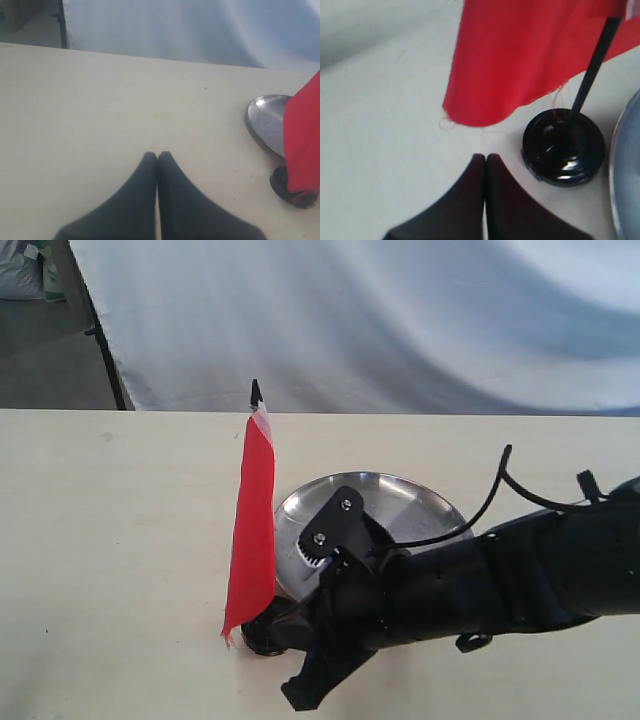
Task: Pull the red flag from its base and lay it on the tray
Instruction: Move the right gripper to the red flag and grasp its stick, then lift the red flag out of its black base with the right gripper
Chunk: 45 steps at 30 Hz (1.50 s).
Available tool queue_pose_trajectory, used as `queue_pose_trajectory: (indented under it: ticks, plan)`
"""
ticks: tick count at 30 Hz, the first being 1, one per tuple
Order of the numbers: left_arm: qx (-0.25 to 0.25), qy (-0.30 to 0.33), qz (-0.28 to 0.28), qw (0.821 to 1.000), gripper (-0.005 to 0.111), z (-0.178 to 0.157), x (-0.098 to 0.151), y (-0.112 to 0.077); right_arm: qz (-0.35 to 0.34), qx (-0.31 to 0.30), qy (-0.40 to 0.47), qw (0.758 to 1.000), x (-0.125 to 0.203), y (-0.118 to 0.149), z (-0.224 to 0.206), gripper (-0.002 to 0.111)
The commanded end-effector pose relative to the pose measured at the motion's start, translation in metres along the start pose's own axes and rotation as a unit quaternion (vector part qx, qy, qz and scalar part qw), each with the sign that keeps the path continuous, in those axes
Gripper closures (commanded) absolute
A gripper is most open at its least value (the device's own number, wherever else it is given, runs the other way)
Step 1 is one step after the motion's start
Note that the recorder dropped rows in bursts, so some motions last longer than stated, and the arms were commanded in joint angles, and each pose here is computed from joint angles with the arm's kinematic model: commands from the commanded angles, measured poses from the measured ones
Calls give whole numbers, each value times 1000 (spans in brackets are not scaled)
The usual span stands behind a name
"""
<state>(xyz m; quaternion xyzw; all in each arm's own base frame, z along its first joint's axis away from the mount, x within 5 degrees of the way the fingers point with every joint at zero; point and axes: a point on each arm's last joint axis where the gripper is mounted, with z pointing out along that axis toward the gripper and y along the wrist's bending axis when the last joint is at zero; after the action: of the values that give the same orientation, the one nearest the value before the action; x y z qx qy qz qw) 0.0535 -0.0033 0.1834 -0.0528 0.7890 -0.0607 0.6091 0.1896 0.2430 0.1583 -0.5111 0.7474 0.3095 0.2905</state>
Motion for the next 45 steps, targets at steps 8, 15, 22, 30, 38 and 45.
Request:
queue_pose_trajectory:
  ticks: [8,15,22,30,38,45]
  plan:
    - [0,0,-7,1000,107,0,1,0,16,64,19,998,-5,-19,10,71]
    - [0,0,-7,1000,107,0,1,0,21,69,-15,997,-33,-30,19,63]
    - [0,0,-7,1000,107,0,1,0,32,64,-11,997,-36,-41,39,63]
    - [0,0,-7,1000,107,0,1,0,33,62,-14,997,-38,-42,42,78]
    - [0,0,-7,1000,107,0,1,0,34,60,-15,998,-39,-42,42,109]
    - [0,0,-7,1000,107,0,1,0,34,36,-24,999,-40,-37,42,109]
